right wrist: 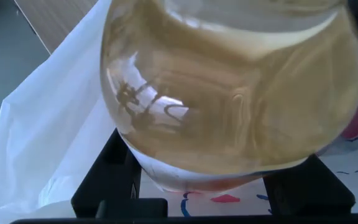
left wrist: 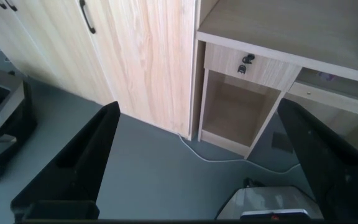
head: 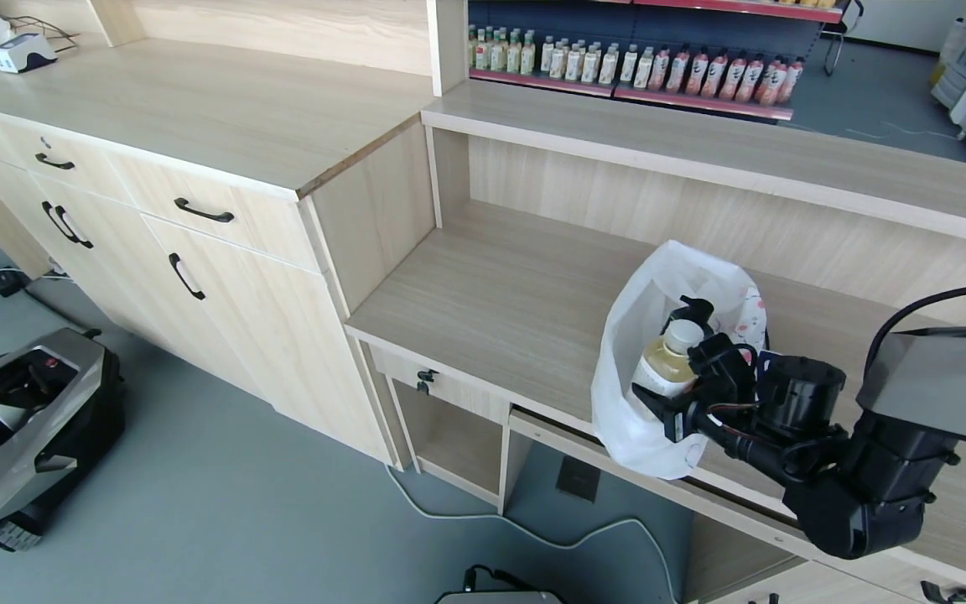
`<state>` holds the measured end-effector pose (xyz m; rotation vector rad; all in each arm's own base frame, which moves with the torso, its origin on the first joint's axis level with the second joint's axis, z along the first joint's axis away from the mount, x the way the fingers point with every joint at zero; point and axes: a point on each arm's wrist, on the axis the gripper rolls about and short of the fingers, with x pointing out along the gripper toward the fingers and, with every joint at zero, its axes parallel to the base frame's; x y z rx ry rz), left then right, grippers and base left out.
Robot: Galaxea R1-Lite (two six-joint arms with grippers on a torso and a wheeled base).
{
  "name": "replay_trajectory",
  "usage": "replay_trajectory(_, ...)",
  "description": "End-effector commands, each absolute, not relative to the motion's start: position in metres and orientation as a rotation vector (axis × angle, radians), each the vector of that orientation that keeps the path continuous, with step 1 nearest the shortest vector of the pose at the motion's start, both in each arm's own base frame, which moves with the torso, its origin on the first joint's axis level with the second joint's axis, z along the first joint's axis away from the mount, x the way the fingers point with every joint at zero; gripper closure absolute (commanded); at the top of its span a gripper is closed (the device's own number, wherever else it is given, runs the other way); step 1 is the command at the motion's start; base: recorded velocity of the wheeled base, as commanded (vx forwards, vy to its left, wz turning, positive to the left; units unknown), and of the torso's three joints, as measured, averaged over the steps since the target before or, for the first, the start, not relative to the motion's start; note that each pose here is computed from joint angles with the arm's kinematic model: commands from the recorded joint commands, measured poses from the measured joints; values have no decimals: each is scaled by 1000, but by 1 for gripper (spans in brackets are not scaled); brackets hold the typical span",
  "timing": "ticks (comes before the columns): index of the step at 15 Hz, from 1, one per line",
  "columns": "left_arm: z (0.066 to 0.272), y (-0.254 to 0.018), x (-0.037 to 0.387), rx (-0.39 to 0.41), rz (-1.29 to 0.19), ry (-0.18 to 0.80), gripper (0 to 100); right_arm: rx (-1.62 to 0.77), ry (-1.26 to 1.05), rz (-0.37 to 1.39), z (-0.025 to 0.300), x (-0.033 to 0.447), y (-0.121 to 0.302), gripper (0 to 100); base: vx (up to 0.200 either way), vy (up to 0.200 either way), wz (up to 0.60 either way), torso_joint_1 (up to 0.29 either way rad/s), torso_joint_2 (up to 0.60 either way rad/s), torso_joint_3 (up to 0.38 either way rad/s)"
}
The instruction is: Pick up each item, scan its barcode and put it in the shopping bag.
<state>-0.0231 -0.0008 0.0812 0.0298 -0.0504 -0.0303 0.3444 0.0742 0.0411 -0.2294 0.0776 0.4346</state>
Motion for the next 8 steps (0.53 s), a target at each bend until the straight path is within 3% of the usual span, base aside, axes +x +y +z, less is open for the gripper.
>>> replay_trajectory(1,81,-1,-23,30,-30,-51,0,-230,115,440,25,346,75,100,0,0,0,0,0,0)
replay_trajectory(8,81,-1,-23,30,-30,-51,0,-235,134,426,20,347,70,100,0,0,0,0,0,0)
